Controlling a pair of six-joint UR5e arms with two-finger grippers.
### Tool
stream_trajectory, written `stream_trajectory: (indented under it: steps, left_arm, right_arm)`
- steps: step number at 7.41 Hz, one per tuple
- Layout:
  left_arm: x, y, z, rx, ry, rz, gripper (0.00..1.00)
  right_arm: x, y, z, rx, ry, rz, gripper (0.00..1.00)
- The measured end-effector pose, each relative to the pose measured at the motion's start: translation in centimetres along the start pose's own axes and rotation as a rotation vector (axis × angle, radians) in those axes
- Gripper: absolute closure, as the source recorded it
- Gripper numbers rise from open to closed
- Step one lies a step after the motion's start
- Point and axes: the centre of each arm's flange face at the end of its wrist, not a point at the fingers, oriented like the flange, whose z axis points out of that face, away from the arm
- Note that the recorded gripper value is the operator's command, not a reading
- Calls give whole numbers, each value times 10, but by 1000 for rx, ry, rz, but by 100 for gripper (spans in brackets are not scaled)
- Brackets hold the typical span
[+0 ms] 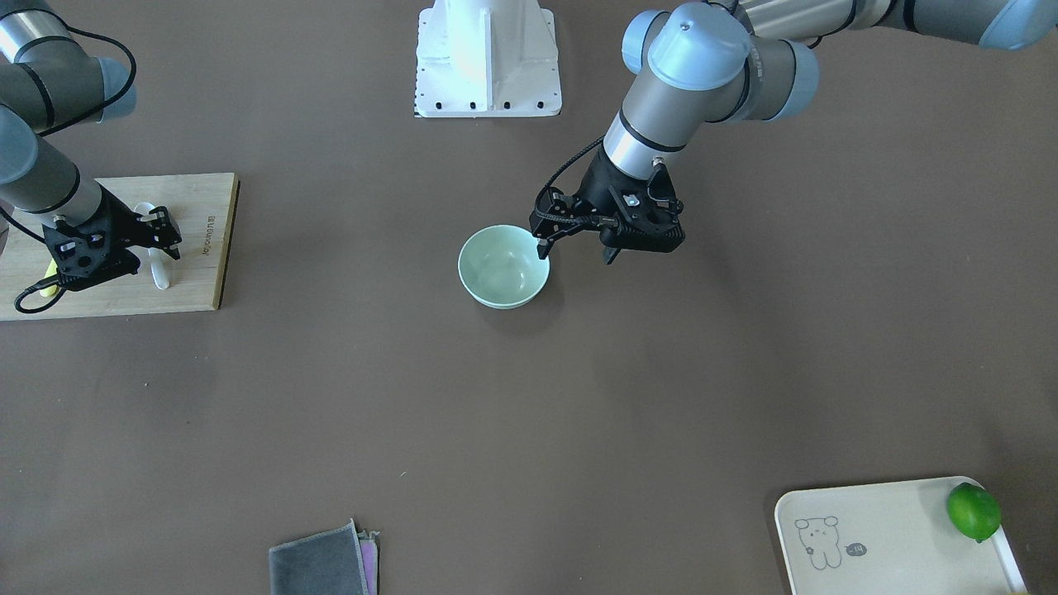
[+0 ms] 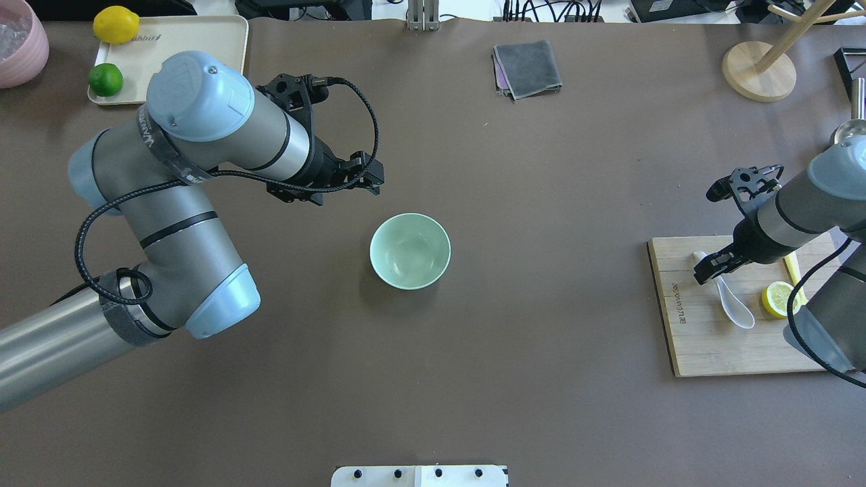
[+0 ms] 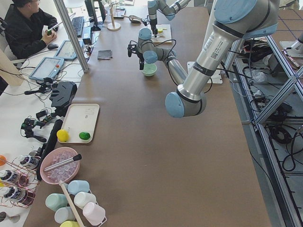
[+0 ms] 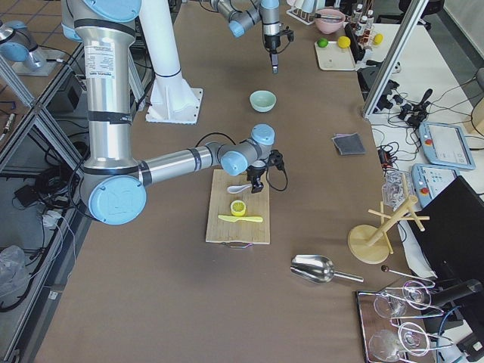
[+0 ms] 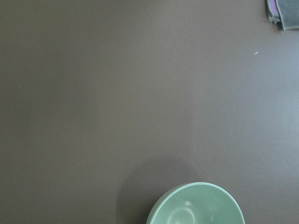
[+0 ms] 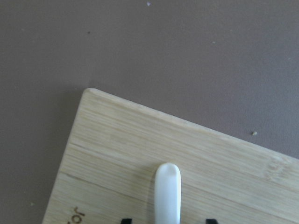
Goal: Place spoon in bowl
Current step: 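Release the bowl and withdraw the left gripper while the right gripper grasps the white spoon, then carry the white spoon with the right gripper over the bowl and lower it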
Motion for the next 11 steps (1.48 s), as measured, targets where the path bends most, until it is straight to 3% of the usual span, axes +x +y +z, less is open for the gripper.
stream_trajectory:
  steps: [3, 5, 7, 9, 11]
  left_arm:
    - [-3, 0, 1, -2, -4, 8, 3]
    - [-9, -7, -5, 5, -3, 14, 2]
    - [-55, -28, -22, 32, -39, 145, 2]
    - [-128, -43, -29, 94, -148, 350, 2]
    - [-206, -51, -39, 148, -211, 428, 2]
  right_arm:
    - [-7, 0, -7, 11, -8, -6, 100]
    - [-24, -7, -34, 51, -27, 6, 100]
    - [-58, -29, -71, 112, -71, 52, 100]
    - [-103, -66, -103, 185, -123, 129, 100]
    - [-151, -101, -133, 275, -154, 197, 100]
